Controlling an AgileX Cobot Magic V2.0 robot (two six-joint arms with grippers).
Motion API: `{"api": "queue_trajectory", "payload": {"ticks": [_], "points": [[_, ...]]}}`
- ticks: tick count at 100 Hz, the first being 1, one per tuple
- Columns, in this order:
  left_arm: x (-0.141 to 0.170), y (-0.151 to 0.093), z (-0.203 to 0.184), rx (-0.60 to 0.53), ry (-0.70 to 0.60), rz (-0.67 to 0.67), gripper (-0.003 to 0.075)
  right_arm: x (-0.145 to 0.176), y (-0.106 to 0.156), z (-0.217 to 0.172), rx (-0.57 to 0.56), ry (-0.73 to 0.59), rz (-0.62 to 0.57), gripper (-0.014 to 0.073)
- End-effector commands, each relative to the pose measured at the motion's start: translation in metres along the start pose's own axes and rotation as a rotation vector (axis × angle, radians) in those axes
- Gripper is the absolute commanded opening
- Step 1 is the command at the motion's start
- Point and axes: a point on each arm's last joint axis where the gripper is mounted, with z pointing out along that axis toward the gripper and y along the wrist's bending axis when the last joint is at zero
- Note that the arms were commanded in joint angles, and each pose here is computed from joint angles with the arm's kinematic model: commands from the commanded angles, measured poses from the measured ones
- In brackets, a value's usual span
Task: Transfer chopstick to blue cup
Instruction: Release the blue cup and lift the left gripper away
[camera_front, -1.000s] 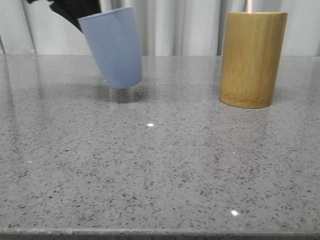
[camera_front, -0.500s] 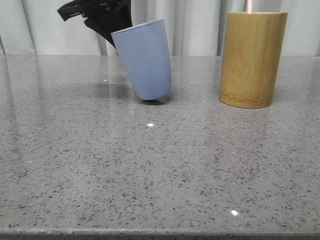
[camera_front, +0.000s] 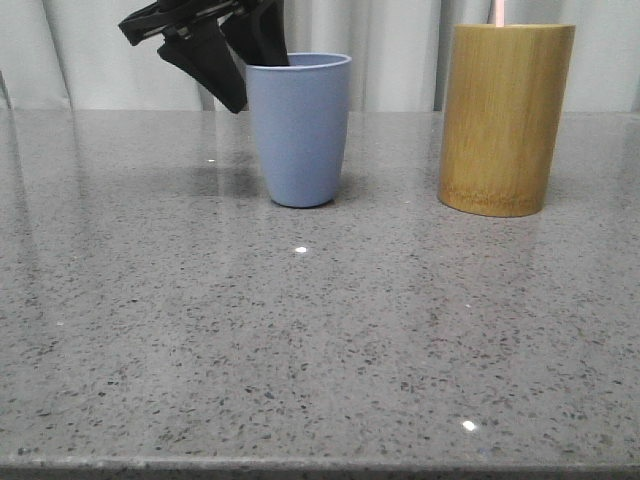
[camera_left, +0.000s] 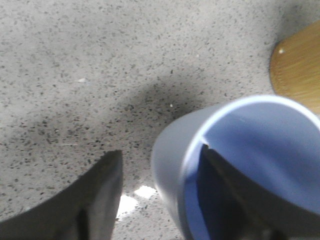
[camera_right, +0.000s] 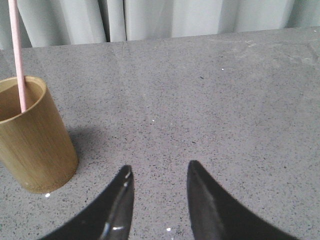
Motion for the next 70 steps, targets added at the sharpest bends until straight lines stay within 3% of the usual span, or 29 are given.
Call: {"api": "queue_trajectory", "payload": {"ticks": [1,42,70], "points": [[-0.011,-0.017,-0.032,0.043,-0.129,0.002,0.0394,-0.017,0.002,-0.003,-0.008,-0.097,-0.008,0.0286],[-0.014,-0.034,-0.088,0.054,-0.280,0.043,0.0410,-0.017,0.002,-0.003,-0.007,-0.095,-0.009,0.0286],[0.013,-0.031,-0.144,-0.131,-0.415,0.069,0.0375,-0.023,0.003,-0.001,-0.009,-0.070,-0.011,0.0286]]}}
